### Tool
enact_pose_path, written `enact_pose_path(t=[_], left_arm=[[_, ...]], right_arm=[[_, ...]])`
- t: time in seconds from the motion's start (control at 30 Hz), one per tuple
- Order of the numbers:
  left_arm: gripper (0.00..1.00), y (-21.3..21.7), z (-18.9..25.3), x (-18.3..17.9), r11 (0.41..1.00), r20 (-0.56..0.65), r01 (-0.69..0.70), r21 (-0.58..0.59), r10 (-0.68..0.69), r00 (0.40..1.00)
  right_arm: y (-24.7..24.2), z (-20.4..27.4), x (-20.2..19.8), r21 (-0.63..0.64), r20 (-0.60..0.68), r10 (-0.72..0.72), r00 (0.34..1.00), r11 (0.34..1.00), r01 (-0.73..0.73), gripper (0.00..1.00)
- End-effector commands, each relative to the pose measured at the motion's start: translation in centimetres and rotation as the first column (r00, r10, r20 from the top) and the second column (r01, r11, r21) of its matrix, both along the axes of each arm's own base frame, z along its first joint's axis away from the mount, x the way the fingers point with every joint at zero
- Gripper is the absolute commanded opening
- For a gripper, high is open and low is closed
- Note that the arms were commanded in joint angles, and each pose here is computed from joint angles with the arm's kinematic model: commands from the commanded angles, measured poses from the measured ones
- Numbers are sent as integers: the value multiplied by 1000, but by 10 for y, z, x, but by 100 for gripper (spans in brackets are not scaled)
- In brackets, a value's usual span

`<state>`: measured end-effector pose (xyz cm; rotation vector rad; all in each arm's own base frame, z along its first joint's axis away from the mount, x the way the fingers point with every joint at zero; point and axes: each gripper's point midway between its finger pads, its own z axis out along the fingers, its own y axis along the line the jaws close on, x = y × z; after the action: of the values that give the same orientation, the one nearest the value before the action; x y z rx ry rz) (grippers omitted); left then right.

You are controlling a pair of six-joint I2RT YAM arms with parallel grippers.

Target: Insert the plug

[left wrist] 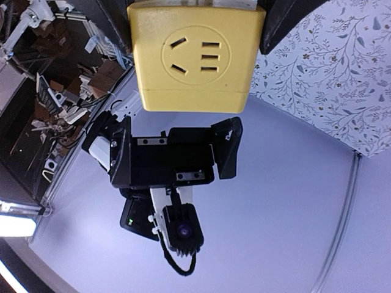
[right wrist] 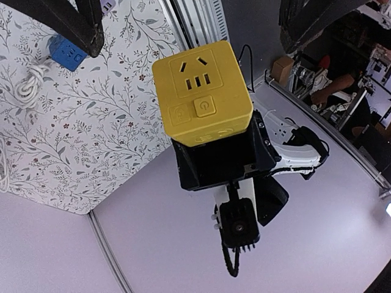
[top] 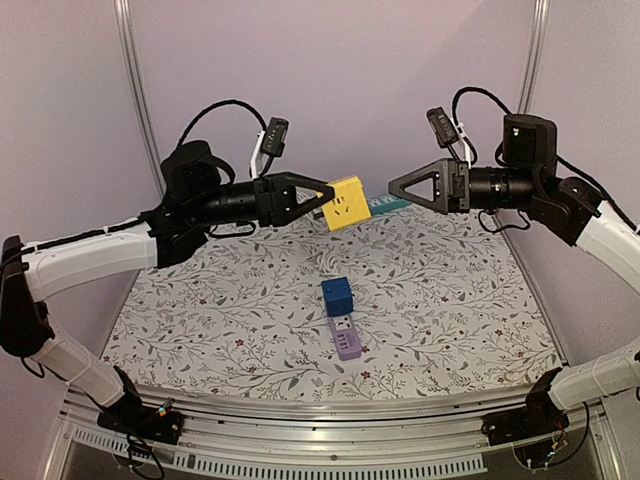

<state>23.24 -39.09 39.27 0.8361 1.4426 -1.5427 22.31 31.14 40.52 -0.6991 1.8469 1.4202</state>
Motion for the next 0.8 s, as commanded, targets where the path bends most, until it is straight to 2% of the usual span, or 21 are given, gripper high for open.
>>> enact_pose_path(t=[0.0, 0.17, 0.47, 0.77], left_arm=[[0, 4, 18, -5, 984, -168, 125, -124, -145, 975], [0, 2, 22, -8, 980, -159, 155, -128, -174, 972], [0, 1, 23, -9, 979, -141, 167, -116, -183, 973], [0, -3, 20, -5, 983, -132, 157, -100, -170, 977]], right_arm=[[12, 12, -10, 12, 229, 66, 971, 997, -70, 99], [32, 14, -15, -4, 266, 142, 953, 989, -147, 99], [46, 5, -5, -16, 237, 161, 958, 987, -162, 99], [53, -2, -12, -5, 161, 225, 961, 974, -227, 84]])
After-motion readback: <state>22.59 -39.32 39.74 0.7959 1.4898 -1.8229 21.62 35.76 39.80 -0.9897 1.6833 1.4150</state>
